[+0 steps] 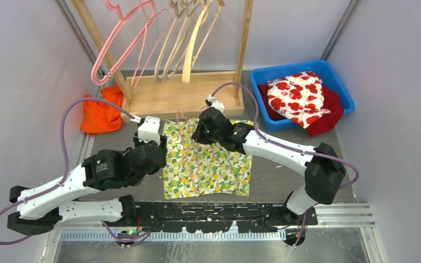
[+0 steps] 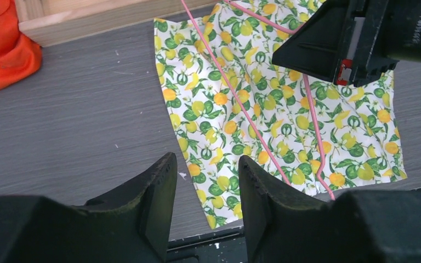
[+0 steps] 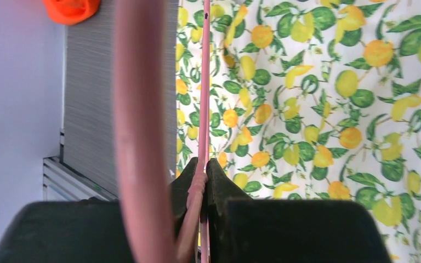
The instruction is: Place the skirt on the hanger
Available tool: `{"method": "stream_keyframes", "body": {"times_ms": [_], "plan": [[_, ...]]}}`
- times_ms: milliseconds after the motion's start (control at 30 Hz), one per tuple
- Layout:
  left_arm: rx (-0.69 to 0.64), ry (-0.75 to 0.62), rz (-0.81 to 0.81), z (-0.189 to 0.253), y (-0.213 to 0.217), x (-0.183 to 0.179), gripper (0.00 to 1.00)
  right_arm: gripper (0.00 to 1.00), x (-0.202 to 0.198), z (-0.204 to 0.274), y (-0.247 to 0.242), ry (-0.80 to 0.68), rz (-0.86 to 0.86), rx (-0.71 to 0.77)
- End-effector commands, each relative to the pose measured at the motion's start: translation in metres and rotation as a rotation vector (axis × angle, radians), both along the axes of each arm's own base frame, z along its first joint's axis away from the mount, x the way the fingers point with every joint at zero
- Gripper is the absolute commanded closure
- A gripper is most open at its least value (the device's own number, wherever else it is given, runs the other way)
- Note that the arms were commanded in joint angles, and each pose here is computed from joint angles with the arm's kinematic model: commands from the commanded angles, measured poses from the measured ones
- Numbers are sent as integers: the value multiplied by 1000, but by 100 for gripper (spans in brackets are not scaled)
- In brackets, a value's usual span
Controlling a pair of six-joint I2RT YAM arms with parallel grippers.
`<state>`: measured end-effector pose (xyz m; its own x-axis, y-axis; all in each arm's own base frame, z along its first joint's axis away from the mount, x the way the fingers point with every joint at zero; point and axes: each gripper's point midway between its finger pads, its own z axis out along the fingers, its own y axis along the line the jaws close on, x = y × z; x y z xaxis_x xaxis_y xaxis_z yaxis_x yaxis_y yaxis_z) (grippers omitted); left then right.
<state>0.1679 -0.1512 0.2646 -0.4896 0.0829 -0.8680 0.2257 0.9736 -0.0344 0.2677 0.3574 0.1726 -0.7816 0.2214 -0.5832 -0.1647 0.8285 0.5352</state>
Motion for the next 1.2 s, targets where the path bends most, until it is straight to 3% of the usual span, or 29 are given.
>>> {"method": "stream_keyframes", "body": {"times_ms": [0,233,567,933,1167], "plan": [[14,8,83,1,13,3,55,99,-3,42,33,-112,34,169],[-13,20,111,-2,25,4,59,99,-17,32,62,-148,29,208],[-5,57,108,-10,27,1,60,99,-18,-8,108,-79,-13,259],[-14,66,110,-14,34,-4,61,99,-23,-42,127,-113,-99,219],[-20,72,104,-17,31,-4,62,99,-27,-60,112,-161,-176,148]]}}
